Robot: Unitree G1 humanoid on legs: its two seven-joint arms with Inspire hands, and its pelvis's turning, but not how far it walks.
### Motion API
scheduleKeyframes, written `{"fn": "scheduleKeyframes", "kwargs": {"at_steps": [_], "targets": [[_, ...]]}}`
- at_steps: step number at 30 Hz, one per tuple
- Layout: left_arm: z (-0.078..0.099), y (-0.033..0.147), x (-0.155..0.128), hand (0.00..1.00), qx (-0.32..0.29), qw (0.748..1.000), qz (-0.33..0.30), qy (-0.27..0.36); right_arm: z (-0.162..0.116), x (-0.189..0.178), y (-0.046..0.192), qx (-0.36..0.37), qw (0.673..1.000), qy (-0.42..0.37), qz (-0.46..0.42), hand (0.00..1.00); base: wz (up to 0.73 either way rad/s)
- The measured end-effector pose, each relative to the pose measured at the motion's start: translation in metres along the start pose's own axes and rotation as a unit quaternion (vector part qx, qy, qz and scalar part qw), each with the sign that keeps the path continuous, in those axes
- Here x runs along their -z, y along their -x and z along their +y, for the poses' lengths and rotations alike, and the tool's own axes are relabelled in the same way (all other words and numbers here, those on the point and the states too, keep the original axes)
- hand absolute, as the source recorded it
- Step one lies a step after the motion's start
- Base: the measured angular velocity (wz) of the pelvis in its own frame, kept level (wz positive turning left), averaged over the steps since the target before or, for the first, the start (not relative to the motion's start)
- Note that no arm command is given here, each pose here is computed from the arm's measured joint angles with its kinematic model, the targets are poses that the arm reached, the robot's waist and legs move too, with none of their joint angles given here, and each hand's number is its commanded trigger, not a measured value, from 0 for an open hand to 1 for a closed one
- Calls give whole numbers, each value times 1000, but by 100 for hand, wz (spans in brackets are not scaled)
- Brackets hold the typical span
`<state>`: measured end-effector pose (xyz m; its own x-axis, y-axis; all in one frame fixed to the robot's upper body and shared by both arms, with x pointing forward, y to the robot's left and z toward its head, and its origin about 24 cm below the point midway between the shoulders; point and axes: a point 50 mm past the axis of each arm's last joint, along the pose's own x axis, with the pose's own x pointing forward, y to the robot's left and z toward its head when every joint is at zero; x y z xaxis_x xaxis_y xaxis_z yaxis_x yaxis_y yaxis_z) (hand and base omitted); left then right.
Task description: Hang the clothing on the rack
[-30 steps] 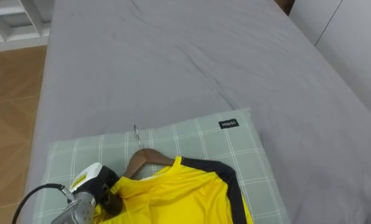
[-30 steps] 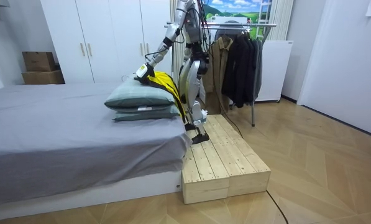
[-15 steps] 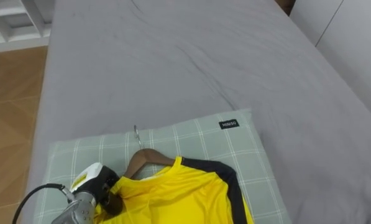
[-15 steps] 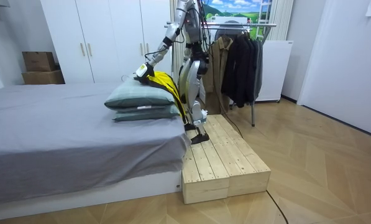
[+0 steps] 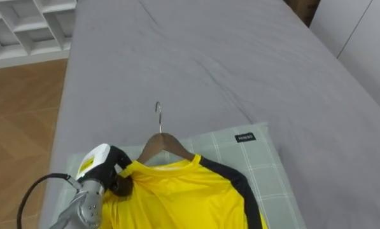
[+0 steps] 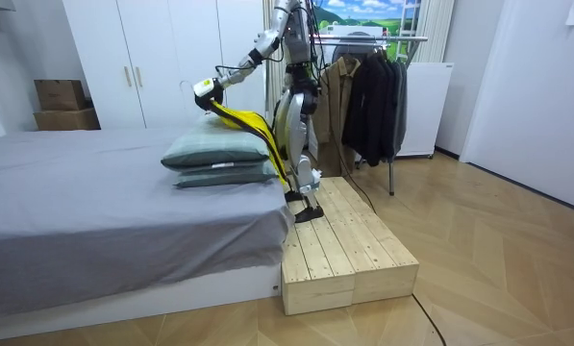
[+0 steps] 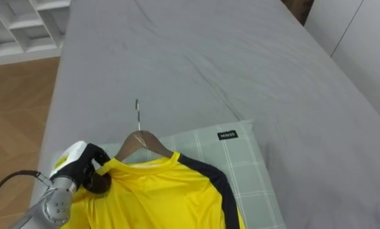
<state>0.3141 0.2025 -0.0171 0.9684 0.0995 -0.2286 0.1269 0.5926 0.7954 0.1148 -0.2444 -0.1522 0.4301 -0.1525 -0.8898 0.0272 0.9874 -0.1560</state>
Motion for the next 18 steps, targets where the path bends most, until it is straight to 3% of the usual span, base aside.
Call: {"fn": "scheduleKeyframes", "kwargs": {"at_steps": [8,13,18], "targets": [[-3,9,7,100,-3,1000,-9,-24,-9,9,4,20,1000,5,-5,0,2],[-9,27,9,100,-12,999,-33,-27,-15,29,11,39,999,-9,10,0,7],[-4,29,1,100,-28,998,-54,-20,-15,35,12,46,999,10,22,0,2]]}}
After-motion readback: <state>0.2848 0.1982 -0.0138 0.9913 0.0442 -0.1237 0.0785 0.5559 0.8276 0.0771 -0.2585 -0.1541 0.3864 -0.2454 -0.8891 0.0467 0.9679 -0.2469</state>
